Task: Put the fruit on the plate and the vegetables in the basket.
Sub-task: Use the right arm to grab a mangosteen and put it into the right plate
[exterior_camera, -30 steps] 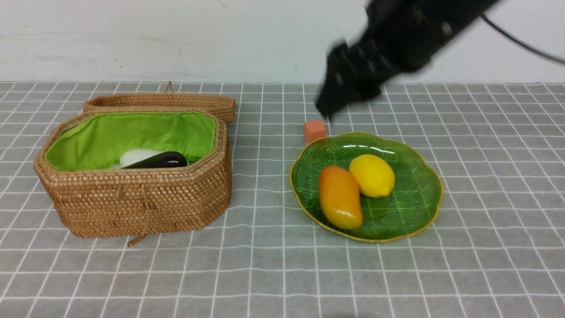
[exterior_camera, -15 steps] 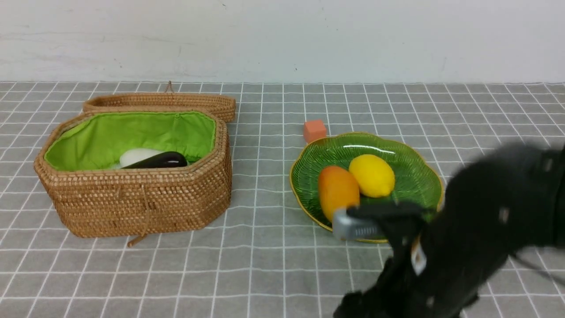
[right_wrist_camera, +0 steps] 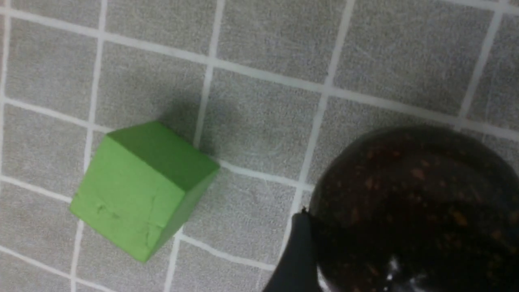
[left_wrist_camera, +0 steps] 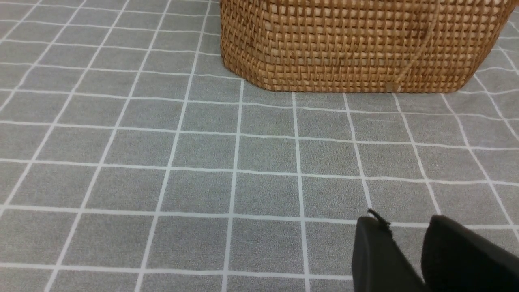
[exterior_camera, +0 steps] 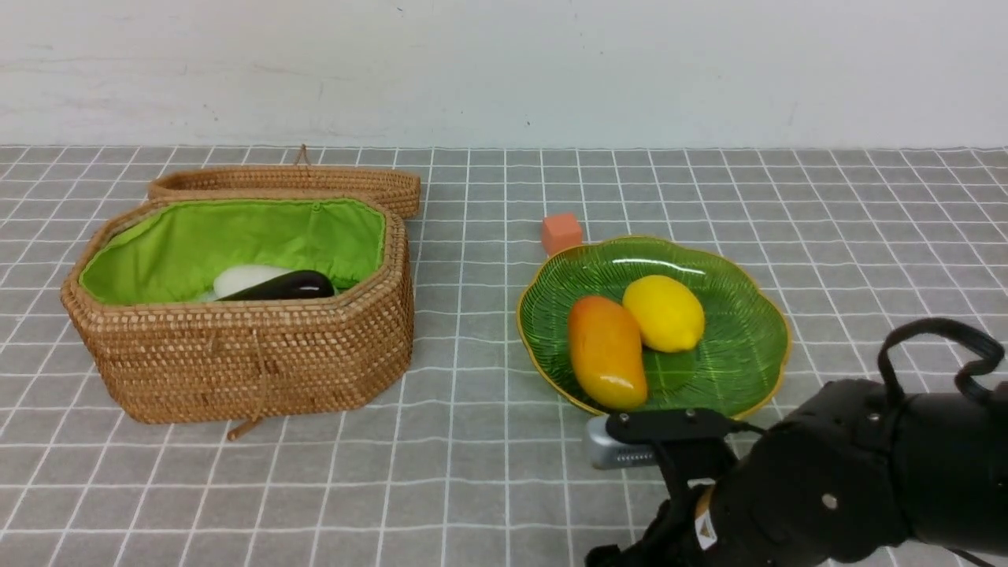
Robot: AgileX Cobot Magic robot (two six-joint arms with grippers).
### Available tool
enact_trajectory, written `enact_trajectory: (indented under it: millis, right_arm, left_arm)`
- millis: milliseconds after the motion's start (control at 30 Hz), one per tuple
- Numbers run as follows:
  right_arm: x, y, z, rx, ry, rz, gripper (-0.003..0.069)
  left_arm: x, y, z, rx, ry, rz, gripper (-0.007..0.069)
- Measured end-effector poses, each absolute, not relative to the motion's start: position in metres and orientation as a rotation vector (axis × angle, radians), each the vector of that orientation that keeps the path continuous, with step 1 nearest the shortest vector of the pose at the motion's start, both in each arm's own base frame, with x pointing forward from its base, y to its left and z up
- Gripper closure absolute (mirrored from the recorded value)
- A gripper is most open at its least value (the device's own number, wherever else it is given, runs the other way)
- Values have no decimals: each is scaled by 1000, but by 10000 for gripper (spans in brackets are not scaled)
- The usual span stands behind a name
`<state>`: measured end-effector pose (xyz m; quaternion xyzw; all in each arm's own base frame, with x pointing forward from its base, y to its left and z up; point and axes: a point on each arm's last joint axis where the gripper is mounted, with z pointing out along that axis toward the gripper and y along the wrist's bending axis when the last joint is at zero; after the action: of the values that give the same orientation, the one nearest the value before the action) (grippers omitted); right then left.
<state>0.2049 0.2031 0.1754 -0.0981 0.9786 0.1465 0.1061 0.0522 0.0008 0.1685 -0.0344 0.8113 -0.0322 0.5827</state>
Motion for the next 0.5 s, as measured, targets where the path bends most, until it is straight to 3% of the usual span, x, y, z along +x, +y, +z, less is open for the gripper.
enact_trajectory:
  millis: [200,500]
  right_arm:
    - [202,201,182,-363,2860,433,97]
    - [236,162,254,-280,2748,442,97]
  left_arm:
    - [52,1,169,-80,1894,-75,444]
    - [52,1,169,-80,1894,-75,439]
